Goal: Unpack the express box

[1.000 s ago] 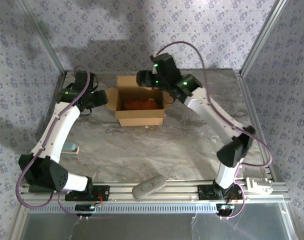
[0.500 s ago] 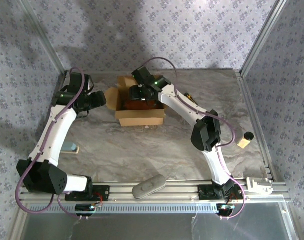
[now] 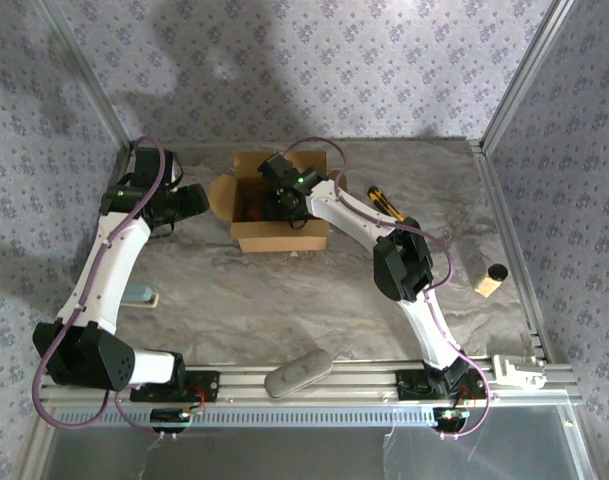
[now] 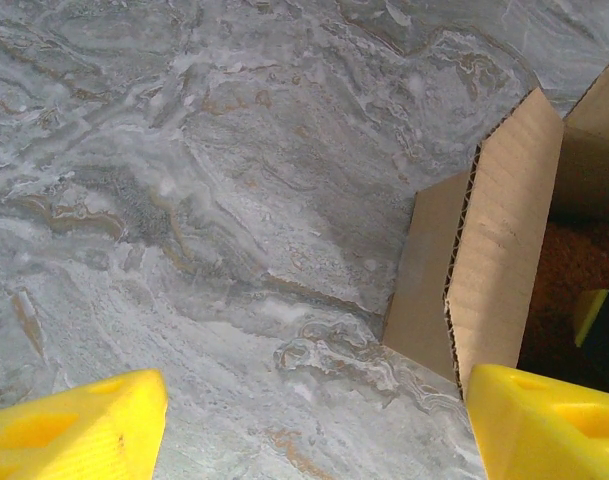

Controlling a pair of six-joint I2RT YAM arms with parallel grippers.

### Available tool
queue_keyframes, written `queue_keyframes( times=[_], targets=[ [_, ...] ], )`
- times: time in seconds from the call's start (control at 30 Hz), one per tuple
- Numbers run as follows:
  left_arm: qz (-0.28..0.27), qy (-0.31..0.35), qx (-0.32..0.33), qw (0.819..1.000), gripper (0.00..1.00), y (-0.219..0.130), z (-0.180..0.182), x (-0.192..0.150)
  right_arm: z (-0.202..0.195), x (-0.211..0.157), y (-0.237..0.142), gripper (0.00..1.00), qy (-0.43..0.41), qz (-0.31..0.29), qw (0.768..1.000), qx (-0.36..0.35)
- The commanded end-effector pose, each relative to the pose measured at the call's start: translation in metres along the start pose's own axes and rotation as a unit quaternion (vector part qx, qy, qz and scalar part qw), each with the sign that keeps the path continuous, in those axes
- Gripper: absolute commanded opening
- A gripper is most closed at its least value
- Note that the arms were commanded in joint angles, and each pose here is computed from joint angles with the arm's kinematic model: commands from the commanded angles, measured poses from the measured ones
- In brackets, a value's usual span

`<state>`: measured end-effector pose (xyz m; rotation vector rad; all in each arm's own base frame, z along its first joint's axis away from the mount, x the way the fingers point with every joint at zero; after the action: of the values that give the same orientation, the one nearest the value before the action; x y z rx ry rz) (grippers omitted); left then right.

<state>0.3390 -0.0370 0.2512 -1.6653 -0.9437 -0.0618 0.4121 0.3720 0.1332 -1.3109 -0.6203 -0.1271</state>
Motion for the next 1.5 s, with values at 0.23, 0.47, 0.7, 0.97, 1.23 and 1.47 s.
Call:
queue_keyframes(
  times=[0.23, 0.47, 0.7, 0.97, 1.23, 1.47],
  targets=[
    [0.009, -0.001, 0.001, 1.000, 0.79, -0.001, 0.005, -0.004, -0.008, -0.043, 0.051, 0.72, 0.015, 0.050, 0.998, -0.031],
    [0.013, -0.005, 0.004, 1.000, 0.79, 0.001, 0.007, -0.008, -0.010, -0.061, 0.065, 0.56, 0.014, 0.062, 0.997, -0.041],
    [0.010, -0.009, 0.005, 1.000, 0.79, 0.000, 0.010, -0.009, -0.008, -0.063, 0.058, 0.00, 0.013, 0.059, 0.997, -0.042],
    [0.004, -0.012, 0.003, 1.000, 0.79, -0.004, 0.010, -0.008, 0.000, -0.030, 0.017, 0.00, 0.019, 0.004, 1.000, -0.024],
    [0.004, -0.013, 0.004, 1.000, 0.79, -0.004, 0.011, -0.009, 0.008, 0.009, -0.030, 0.00, 0.019, -0.060, 0.998, -0.004],
    [0.007, -0.015, 0.010, 1.000, 0.79, 0.000, 0.015, -0.013, 0.008, 0.029, -0.059, 0.00, 0.015, -0.102, 0.995, -0.003]
  ],
)
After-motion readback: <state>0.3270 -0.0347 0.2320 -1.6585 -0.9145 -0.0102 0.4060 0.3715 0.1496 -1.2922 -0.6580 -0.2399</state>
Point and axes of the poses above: each hand's point on the last joint's axis, 136 mm out from that joint toward the fingers, its own y axis out along the fingers, its own z axis along the line the jaws close on, x = y × z, the point moved 1 cm from there along -y, back along the fingers, and after that the axes turned 15 degrees about -y, right-handed, at the moved point
